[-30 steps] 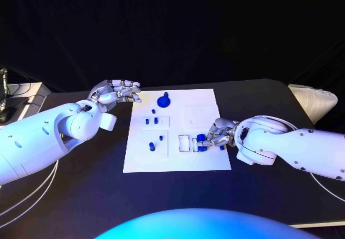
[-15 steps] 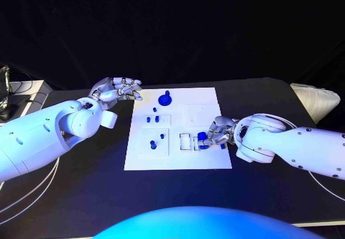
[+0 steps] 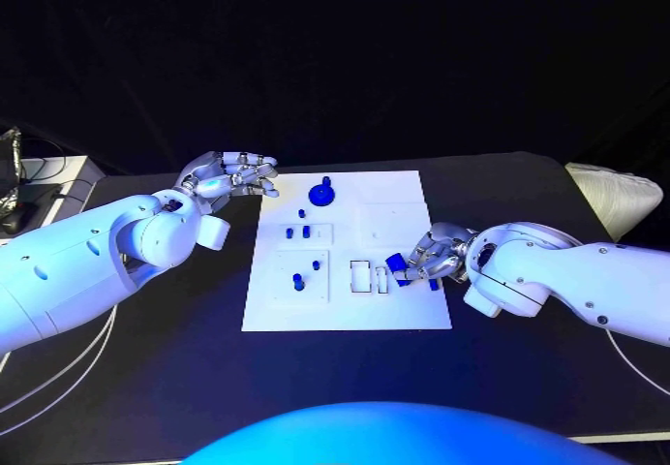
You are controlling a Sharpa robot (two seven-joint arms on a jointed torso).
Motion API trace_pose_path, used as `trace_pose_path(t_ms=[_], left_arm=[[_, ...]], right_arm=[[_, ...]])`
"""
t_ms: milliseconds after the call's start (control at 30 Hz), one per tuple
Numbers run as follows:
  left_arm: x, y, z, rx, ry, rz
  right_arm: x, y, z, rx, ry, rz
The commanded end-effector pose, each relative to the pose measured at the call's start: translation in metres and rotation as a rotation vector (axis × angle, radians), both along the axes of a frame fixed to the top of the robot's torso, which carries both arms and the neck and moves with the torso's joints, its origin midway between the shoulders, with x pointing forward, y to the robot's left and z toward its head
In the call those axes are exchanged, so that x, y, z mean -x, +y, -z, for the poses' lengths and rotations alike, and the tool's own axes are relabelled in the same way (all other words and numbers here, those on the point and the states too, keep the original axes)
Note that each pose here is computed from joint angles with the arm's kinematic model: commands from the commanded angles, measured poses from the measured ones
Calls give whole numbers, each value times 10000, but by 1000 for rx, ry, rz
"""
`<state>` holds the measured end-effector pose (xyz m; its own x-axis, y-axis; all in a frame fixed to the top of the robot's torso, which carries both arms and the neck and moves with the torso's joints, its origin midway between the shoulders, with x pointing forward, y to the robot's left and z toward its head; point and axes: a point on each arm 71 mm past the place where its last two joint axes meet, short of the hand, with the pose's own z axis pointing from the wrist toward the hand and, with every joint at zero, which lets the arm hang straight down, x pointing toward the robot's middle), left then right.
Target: Assemble the parts on the task board
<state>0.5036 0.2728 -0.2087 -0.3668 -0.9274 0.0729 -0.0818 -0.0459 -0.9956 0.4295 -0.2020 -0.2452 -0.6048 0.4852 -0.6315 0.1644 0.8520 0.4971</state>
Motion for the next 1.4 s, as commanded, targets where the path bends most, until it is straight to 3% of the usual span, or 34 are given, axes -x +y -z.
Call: trace_pose_path(t_ms=[33, 200, 467, 800, 1400], left_arm=[[6, -28, 8, 17, 14, 27], [5, -26, 10, 17, 16, 26], [7, -21, 8, 16, 16, 26], [13, -14, 3, 16, 15, 26], [18, 14, -10, 13, 6, 13]], right_arm=[[10, 29, -62, -83, 47, 52], [17, 99, -152, -102, 49, 35], [19, 252, -189, -98, 41, -12], [-37, 481, -129, -30, 11, -103], [-89, 545, -64, 59, 5, -178]])
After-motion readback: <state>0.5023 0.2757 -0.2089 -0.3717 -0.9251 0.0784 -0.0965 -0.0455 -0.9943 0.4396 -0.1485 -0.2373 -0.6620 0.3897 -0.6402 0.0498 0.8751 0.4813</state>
